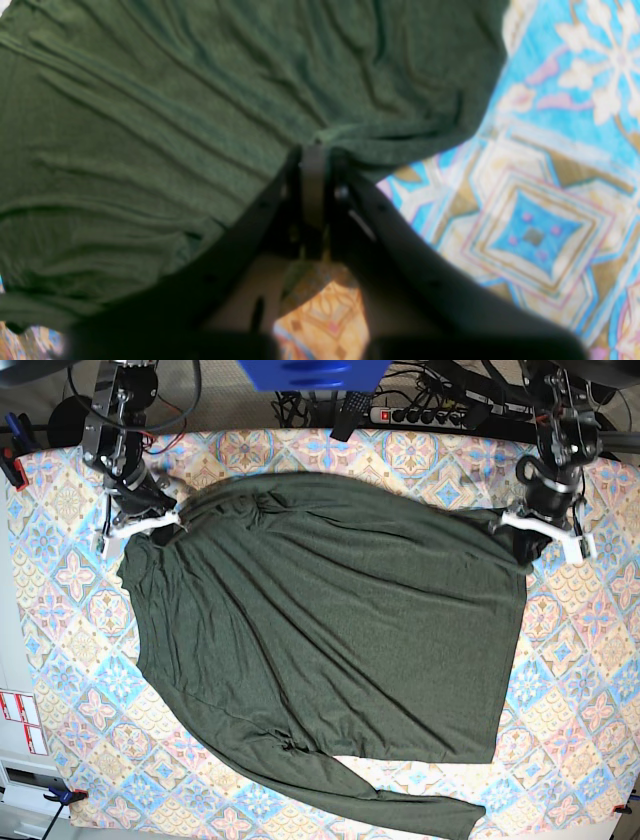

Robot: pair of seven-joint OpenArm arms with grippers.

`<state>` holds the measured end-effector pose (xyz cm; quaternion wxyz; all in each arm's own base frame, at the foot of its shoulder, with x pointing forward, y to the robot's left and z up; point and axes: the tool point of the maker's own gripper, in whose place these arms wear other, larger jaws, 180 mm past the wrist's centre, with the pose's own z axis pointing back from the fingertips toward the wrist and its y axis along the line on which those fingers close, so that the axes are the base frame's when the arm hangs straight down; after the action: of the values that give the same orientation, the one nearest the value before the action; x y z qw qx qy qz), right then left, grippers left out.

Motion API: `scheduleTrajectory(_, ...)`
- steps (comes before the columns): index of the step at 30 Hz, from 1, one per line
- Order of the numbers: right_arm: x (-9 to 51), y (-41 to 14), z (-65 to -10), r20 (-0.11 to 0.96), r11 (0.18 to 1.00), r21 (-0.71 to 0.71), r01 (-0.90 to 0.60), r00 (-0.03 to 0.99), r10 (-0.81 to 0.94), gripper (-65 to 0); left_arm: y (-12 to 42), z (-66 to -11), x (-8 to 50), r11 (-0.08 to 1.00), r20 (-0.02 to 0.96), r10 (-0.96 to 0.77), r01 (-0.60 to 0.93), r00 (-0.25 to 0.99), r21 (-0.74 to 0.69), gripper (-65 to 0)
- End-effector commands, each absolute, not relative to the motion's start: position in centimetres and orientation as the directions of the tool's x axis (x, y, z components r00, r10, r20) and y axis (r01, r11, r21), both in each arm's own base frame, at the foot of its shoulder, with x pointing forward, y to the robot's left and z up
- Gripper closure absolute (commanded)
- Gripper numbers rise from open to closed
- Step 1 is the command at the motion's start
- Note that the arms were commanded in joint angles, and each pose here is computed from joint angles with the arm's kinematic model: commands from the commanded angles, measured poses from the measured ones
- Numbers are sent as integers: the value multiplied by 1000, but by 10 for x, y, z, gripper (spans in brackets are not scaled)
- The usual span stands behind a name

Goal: Fold the T-shirt properly
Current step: 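Carry the lifted hem with both grippers toward the collar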

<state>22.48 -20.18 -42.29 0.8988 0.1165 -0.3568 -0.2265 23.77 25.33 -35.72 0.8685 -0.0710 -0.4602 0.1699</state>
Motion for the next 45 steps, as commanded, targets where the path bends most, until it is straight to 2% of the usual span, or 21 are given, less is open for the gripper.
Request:
scheduleTrajectory(1, 235, -206, -411, 625, 876, 374, 304, 615, -480, 0, 257, -344, 248, 937, 805, 347, -214, 481, -276, 0)
scheduleTrajectory(18, 276, -216, -390, 681, 869, 398, 294, 540, -495, 0, 294, -409, 266, 872, 725, 475, -374, 499, -314, 0)
scheduleTrajectory(29, 256, -263, -411, 650, 818, 374, 437, 506, -567, 0, 306, -443, 247, 846, 683, 512, -442, 520, -297, 0)
scheduleTrajectory(38, 256, -263, -411, 648, 818, 374, 437, 508, -568, 0, 302, -448, 232, 850, 665, 509, -441, 546, -288, 0)
scheduleTrajectory(41, 256, -263, -411, 648, 818, 374, 437, 508, -568, 0, 296, -432, 230, 869, 693, 478, -405, 540, -284, -52)
scheduleTrajectory(43, 256, -263, -412, 647, 818, 374, 436, 509, -567, 0, 290, -419, 228, 884, 712, 452, -373, 537, -280, -124)
scheduleTrajectory(45, 256, -263, -412, 647, 818, 374, 436, 509, -567, 0, 285, -409, 225, 894, 719, 435, -352, 542, -276, -227)
